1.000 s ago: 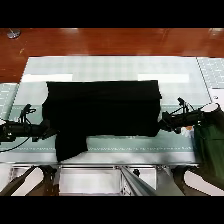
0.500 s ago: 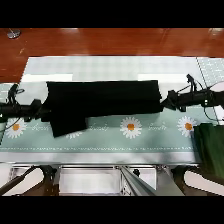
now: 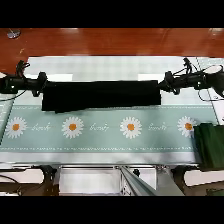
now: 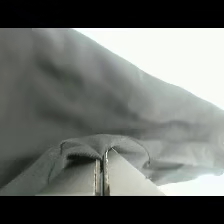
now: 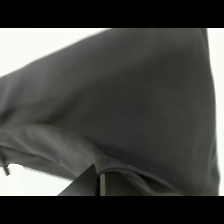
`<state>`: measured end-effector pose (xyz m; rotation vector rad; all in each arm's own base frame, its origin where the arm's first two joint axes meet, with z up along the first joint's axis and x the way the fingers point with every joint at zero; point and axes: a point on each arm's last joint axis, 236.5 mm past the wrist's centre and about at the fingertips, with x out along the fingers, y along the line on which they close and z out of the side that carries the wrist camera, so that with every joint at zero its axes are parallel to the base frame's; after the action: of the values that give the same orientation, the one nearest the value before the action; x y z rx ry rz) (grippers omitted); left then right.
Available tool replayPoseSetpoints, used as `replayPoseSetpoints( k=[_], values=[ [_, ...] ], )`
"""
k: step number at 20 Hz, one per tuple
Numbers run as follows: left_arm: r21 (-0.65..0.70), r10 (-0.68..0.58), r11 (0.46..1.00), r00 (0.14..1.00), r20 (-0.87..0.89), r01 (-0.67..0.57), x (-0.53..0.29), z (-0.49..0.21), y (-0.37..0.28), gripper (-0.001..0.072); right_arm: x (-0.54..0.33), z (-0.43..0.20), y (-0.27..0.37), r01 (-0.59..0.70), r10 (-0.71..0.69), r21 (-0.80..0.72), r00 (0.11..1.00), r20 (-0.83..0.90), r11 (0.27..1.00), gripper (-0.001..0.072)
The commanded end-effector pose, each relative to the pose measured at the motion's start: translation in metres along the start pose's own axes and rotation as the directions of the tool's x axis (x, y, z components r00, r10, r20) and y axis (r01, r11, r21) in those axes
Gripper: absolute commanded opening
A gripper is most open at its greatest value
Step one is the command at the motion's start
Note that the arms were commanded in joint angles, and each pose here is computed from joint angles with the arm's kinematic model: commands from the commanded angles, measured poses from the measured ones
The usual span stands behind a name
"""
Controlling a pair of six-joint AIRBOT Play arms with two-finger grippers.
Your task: Fold the shirts.
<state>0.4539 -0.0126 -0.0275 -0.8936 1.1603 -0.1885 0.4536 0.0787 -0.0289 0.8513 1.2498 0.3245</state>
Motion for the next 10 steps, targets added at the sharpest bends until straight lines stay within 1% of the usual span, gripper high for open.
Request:
replayPoseSetpoints(
  k=[1,5,9,10],
  values=[
    [-0.024,-0.007,1.0,1.0,0.013,0.007,0.016,0.027,0.0,0.002,0.014,0.03,-0.005,0.0,-0.002,0.046,0.999,0.043,0.999,0.0027],
    [-0.04,-0.001,0.999,1.0,-0.002,0.0,0.028,0.032,0.012,0.002,0.027,0.04,-0.013,-0.004,0.001,0.077,0.999,0.038,0.997,0.0027],
    [0.008,0.005,1.0,1.0,0.008,-0.005,0.037,0.033,0.007,0.002,0.037,0.045,-0.011,-0.051,0.046,0.125,0.998,0.048,0.991,0.0028],
    [0.011,0.004,1.0,1.0,0.004,-0.004,0.039,0.031,0.005,0.0031,0.037,0.047,-0.01,-0.057,0.05,0.114,0.997,0.059,0.992,0.0084]
  ],
)
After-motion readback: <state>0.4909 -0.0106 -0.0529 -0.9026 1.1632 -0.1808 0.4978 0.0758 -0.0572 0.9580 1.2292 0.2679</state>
